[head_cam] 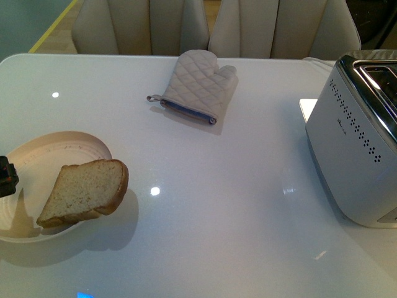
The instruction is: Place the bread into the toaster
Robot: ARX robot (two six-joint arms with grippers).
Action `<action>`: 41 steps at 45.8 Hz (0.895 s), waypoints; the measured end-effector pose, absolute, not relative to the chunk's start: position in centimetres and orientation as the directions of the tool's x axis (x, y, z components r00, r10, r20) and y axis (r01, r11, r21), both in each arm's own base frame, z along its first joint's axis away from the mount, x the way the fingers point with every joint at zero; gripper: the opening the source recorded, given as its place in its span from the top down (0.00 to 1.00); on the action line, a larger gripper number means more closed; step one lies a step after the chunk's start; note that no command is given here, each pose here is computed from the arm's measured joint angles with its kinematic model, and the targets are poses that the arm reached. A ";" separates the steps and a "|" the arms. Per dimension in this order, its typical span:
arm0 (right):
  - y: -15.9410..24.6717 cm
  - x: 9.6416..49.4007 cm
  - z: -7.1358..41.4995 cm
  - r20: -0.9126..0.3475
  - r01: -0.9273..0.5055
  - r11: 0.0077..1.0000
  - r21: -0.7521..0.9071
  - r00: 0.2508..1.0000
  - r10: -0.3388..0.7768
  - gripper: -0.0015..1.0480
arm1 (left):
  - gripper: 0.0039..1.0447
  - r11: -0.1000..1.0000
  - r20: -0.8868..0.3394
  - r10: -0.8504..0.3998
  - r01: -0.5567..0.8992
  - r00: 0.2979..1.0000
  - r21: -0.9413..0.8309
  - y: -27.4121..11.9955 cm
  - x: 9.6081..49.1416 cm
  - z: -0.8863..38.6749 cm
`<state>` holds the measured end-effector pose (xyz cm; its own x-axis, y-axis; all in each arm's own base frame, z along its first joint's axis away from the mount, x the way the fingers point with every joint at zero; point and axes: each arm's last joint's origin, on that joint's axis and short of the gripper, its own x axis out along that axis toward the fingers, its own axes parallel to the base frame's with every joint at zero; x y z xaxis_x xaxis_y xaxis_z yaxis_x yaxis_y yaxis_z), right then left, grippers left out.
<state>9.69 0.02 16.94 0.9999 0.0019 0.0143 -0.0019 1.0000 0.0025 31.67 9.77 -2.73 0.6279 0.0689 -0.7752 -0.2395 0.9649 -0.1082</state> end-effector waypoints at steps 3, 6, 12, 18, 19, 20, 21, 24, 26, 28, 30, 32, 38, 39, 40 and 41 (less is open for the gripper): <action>0.0 9.7 16.9 0.014 -0.002 1.000 0.003 1.000 0.002 0.08 | 0.36 0.968 -0.788 0.068 -0.233 0.612 -0.097 9.6 31.5 -3.3; 0.0 9.7 16.9 0.014 -0.002 1.000 0.002 1.000 0.002 0.08 | 0.46 0.969 -0.797 0.067 -0.230 0.600 -0.092 9.4 31.4 -3.7; 0.0 9.7 16.9 0.014 -0.002 1.000 0.002 1.000 0.002 0.09 | 0.65 0.972 -0.803 0.058 -0.215 0.593 -0.089 8.8 31.2 -3.8; 0.0 9.7 16.9 0.014 -0.002 1.000 0.002 1.000 0.002 0.08 | 0.80 0.976 -0.808 0.043 -0.197 0.588 -0.092 8.0 30.7 -3.8; 0.0 9.7 16.9 0.014 -0.002 1.000 0.002 1.000 0.002 0.08 | 0.82 0.976 -0.807 0.040 -0.195 0.589 -0.094 7.9 30.7 -3.8; 0.0 9.7 16.9 0.014 -0.002 1.000 0.002 1.000 0.002 0.08 | 0.84 0.976 -0.806 0.030 -0.190 0.591 -0.103 7.7 30.6 -3.7; 0.0 9.7 16.9 0.014 -0.002 1.000 0.002 1.000 0.002 0.08 | 0.86 0.976 -0.806 0.027 -0.188 0.592 -0.106 7.6 30.6 -3.7; 0.0 9.7 16.9 0.014 -0.002 1.000 0.003 1.000 0.002 0.08 | 0.92 0.977 -0.803 0.007 -0.174 0.595 -0.121 6.9 30.4 -3.6; 0.0 9.7 16.9 0.014 -0.002 1.000 0.002 1.000 0.002 0.08 | 0.96 0.977 -0.801 -0.010 -0.163 0.599 -0.134 6.2 30.3 -3.4; 0.0 9.7 16.9 0.014 -0.002 1.000 0.002 1.000 0.002 0.08 | 0.96 0.976 -0.801 -0.019 -0.161 0.598 -0.144 5.8 30.3 -3.4; 0.0 9.7 16.9 0.014 -0.002 1.000 0.003 1.000 0.002 0.08 | 0.96 0.977 -0.802 -0.027 -0.156 0.596 -0.149 5.3 30.1 -3.4; 0.0 9.7 16.9 0.014 -0.002 1.000 0.002 1.000 0.002 0.08 | 0.96 0.976 -0.803 -0.034 -0.154 0.595 -0.155 4.7 30.0 -3.4; 0.0 9.7 16.9 0.014 -0.002 1.000 0.003 1.000 0.002 0.08 | 0.96 0.974 -0.809 -0.051 -0.150 0.586 -0.170 3.3 29.6 -3.4; 0.0 9.7 16.9 0.014 -0.002 1.000 0.002 1.000 0.002 0.08 | 0.96 0.974 -0.809 -0.055 -0.148 0.585 -0.173 2.9 29.5 -3.4; 0.0 9.7 16.9 0.014 -0.002 1.000 0.002 1.000 0.002 0.08 | 0.96 0.973 -0.810 -0.059 -0.147 0.583 -0.177 2.6 29.5 -3.4; 0.0 9.7 16.9 0.014 -0.002 1.000 0.002 1.000 0.002 0.08 | 0.96 0.973 -0.811 -0.061 -0.146 0.582 -0.178 2.4 29.4 -3.4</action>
<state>9.69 0.02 16.94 0.9999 0.0023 0.0143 -0.0023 1.0000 0.0025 29.43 2.37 -3.44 0.5822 -0.0613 -0.8108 -0.1458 0.9731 -0.1783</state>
